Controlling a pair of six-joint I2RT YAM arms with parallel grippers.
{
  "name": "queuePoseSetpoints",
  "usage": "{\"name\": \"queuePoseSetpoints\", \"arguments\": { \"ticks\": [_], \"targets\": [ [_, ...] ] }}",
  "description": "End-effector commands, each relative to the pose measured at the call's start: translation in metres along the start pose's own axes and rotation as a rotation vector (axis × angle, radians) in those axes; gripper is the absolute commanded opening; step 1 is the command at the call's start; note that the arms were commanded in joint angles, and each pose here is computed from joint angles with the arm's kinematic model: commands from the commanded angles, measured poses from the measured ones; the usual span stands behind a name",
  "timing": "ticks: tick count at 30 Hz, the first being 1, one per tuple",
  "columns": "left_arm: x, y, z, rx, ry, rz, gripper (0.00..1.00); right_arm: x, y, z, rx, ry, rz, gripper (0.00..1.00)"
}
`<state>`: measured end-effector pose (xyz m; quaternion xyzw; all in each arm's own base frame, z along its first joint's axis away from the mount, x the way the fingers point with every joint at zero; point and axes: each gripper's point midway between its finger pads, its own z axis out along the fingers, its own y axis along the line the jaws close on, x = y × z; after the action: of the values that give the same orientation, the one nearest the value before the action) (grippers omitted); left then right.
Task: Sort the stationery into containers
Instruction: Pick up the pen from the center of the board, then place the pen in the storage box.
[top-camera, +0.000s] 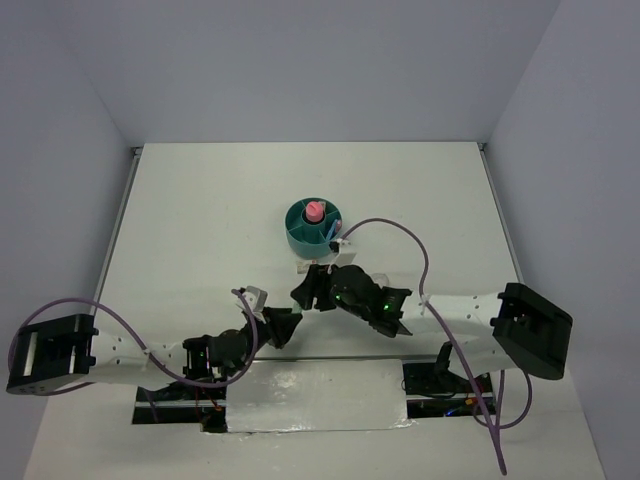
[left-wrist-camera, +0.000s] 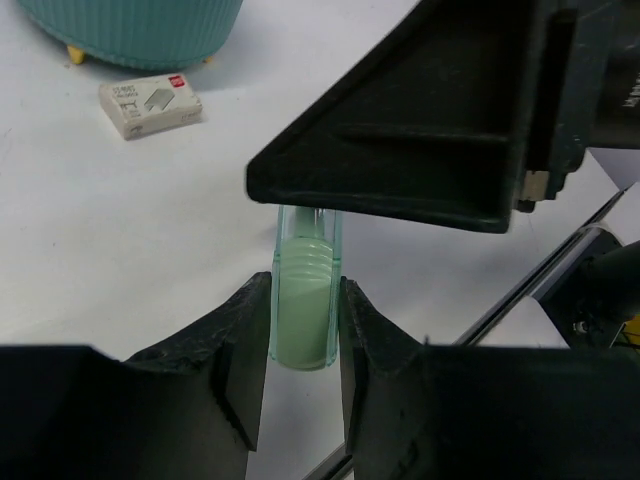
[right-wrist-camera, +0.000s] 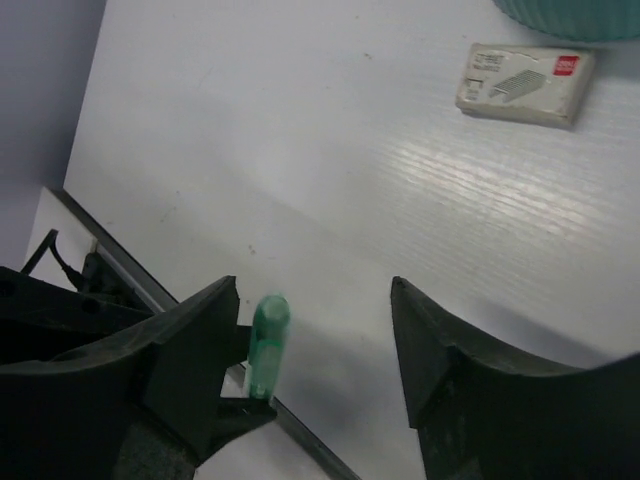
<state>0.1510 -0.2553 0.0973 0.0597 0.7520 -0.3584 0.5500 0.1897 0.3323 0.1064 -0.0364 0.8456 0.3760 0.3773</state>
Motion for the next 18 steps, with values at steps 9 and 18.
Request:
{"name": "queuePoseSetpoints", "arguments": {
  "ticks": [9,18],
  "targets": [
    [-0.019,-0.008,0.000,0.033,-0.072,-0.005,0.09,-0.012,0.042,0.005,-0.151,-0.034,0.066,0.00],
    [-0.028,0.012,-0.009,-0.122,-0.022,-0.029,0.99,-0.119,0.017,-0.014,0.089,-0.354,-0.189,0.00]
  ]
}}
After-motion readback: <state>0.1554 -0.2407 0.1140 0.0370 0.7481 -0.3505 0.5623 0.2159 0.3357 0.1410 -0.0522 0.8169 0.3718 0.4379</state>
